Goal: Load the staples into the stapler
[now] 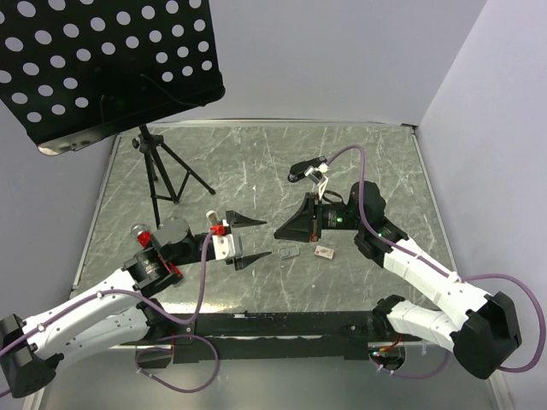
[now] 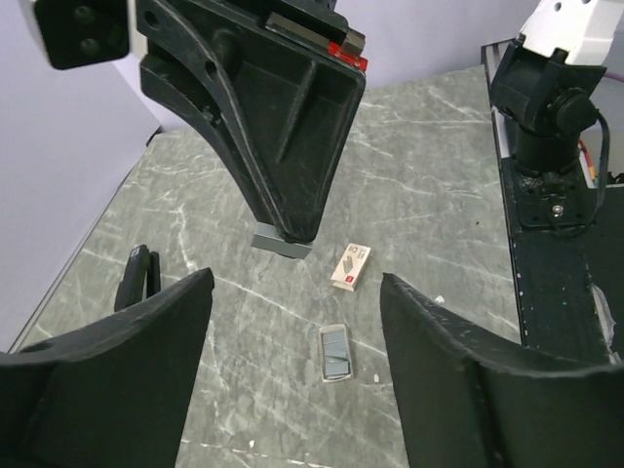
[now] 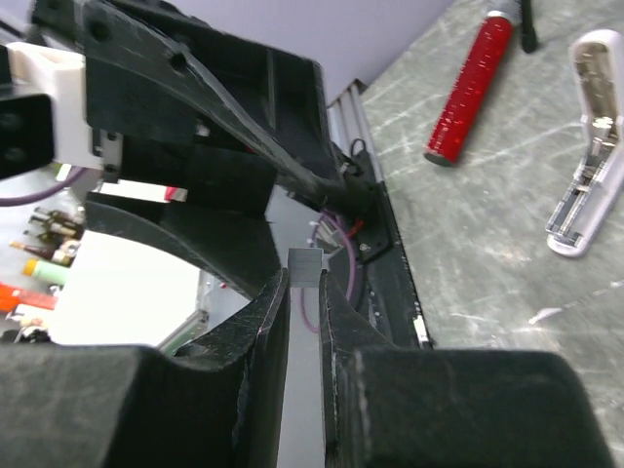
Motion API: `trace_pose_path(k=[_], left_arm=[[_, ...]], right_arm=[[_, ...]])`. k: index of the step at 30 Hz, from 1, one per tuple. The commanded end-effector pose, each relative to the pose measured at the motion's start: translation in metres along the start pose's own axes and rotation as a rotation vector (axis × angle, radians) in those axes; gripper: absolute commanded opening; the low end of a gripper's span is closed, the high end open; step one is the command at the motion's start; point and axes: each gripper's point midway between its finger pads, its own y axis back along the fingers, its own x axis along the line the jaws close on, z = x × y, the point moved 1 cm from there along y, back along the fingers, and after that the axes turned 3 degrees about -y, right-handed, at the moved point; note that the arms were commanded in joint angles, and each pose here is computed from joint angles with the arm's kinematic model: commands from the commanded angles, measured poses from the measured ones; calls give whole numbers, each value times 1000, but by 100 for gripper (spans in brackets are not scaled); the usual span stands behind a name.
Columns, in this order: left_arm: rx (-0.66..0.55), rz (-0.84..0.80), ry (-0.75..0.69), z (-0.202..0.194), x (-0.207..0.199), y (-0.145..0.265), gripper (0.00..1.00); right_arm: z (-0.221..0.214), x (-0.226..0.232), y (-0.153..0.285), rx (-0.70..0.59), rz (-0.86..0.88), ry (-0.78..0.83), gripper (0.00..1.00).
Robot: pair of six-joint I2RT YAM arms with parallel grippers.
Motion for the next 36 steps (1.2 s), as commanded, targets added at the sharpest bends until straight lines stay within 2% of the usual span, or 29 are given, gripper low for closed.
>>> trace_pose_path(k=[1, 5, 19, 36], left_arm=[[-115, 7, -82, 37, 10, -6, 70], [-118, 10, -88, 37, 11, -9, 63], [-155, 4, -90, 45, 12, -16, 57], [-160, -21, -83, 47, 8, -20, 35]], right_arm=[[12, 27, 3, -21, 100, 84, 14], [12, 27, 2, -18, 107, 79, 14], [8, 28, 2, 10, 132, 68, 14], [6, 27, 1, 21, 139, 56, 14]])
